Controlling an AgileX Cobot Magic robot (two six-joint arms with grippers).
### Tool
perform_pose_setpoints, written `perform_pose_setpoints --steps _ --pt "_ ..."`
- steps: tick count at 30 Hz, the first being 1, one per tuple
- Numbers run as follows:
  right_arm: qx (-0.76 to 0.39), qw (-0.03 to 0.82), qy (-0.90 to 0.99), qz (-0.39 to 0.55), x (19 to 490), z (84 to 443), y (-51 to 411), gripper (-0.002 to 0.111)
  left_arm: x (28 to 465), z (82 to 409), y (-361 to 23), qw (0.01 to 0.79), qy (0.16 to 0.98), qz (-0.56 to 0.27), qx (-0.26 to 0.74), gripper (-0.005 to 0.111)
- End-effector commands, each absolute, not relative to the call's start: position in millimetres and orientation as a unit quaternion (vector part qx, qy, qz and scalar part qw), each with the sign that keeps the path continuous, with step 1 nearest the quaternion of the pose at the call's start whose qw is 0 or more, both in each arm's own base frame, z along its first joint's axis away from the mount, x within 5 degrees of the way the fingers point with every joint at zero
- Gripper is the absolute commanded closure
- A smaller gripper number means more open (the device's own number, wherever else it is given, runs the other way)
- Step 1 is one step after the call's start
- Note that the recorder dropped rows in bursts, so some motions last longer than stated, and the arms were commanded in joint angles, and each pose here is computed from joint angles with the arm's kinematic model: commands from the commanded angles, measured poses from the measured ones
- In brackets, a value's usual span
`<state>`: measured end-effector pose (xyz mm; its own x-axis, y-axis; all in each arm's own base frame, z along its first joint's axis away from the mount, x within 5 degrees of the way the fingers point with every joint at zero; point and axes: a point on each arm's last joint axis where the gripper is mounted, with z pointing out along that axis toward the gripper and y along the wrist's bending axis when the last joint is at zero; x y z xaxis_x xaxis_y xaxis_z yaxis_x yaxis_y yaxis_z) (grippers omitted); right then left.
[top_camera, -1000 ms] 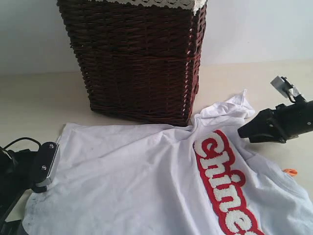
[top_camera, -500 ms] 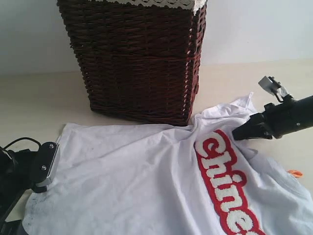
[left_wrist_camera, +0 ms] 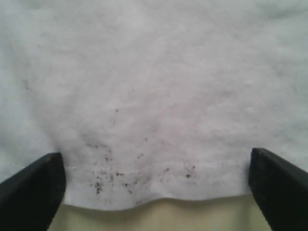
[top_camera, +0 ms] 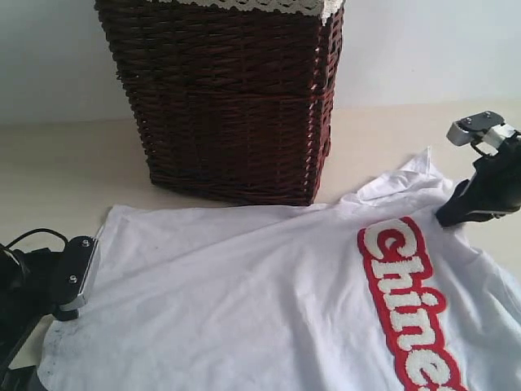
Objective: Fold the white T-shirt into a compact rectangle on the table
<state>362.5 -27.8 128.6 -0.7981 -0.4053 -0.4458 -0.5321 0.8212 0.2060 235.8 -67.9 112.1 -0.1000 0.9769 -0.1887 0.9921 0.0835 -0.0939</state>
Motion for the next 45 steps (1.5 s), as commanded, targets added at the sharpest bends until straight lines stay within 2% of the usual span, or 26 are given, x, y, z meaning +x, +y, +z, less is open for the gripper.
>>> perform_pose_setpoints --steps 1,4,6,12,14,17,22,24,26,27,28,31,33,36,37,42,45 --pt "-0.247 0.196 0.935 0.163 363.5 133.4 -18.2 0.058 228.0 100.5 -67.3 0.008 0.734 -0.114 0.669 0.007" --pt "-0.250 0.192 0.934 0.170 363.9 135.7 -3.1 0.057 228.0 100.5 -67.3 0.008 0.734 -0.114 0.669 0.007" --pt "-0.257 0.191 0.931 0.174 363.7 139.2 12.1 0.061 228.0 100.5 -67.3 0.008 0.734 -0.114 0.669 0.007" --pt "-0.312 0.195 0.913 0.177 359.4 150.5 53.1 0.101 228.0 100.5 -67.3 0.008 0.734 -0.114 0.669 0.007" --pt "-0.328 0.202 0.907 0.170 357.8 157.2 59.3 0.108 228.0 100.5 -67.3 0.008 0.734 -0.114 0.669 0.007" --pt "-0.325 0.206 0.909 0.156 353.2 172.6 63.5 0.108 228.0 100.5 -67.3 0.008 0.734 -0.114 0.669 0.007" --pt "-0.352 0.196 0.901 0.161 345.7 172.8 81.8 0.107 228.0 100.5 -67.3 0.008 0.734 -0.114 0.669 0.007" --pt "-0.369 0.189 0.895 0.164 340.6 170.3 91.8 0.090 228.0 100.5 -67.3 0.008 0.734 -0.114 0.669 0.007" --pt "-0.368 0.201 0.894 0.158 340.9 176.0 91.4 0.064 228.0 100.5 -67.3 0.008 0.734 -0.114 0.669 0.007" --pt "-0.374 0.219 0.891 0.136 342.0 183.4 88.7 0.055 228.0 100.5 -67.3 0.008 0.734 -0.114 0.669 0.007" --pt "-0.368 0.237 0.892 0.109 344.0 190.7 84.1 0.051 228.0 100.5 -67.3 0.008 0.734 -0.114 0.669 0.007" --pt "-0.282 0.319 0.904 0.038 353.9 220.9 51.1 0.052 228.0 100.5 -67.3 0.008 0.734 -0.114 0.669 0.007" --pt "-0.226 0.351 0.909 0.006 364.0 221.8 19.4 0.052 228.0 100.5 -67.3 0.008 0.734 -0.114 0.669 0.007" --pt "-0.178 0.331 0.927 -0.013 375.8 190.0 -14.9 0.053 228.0 100.5 -67.3 0.008 0.734 -0.114 0.669 0.007" --pt "-0.168 0.318 0.933 -0.020 381.6 169.1 -22.8 0.054 228.0 100.5 -67.3 0.008 0.734 -0.114 0.669 0.007" --pt "-0.173 0.268 0.948 -0.018 386.7 117.4 -26.3 0.057 228.0 100.5 -67.3 0.008 0.734 -0.114 0.669 0.007" --pt "-0.181 0.235 0.955 -0.003 383.3 101.3 -24.7 0.062 228.0 100.5 -67.3 0.008 0.734 -0.114 0.669 0.007"
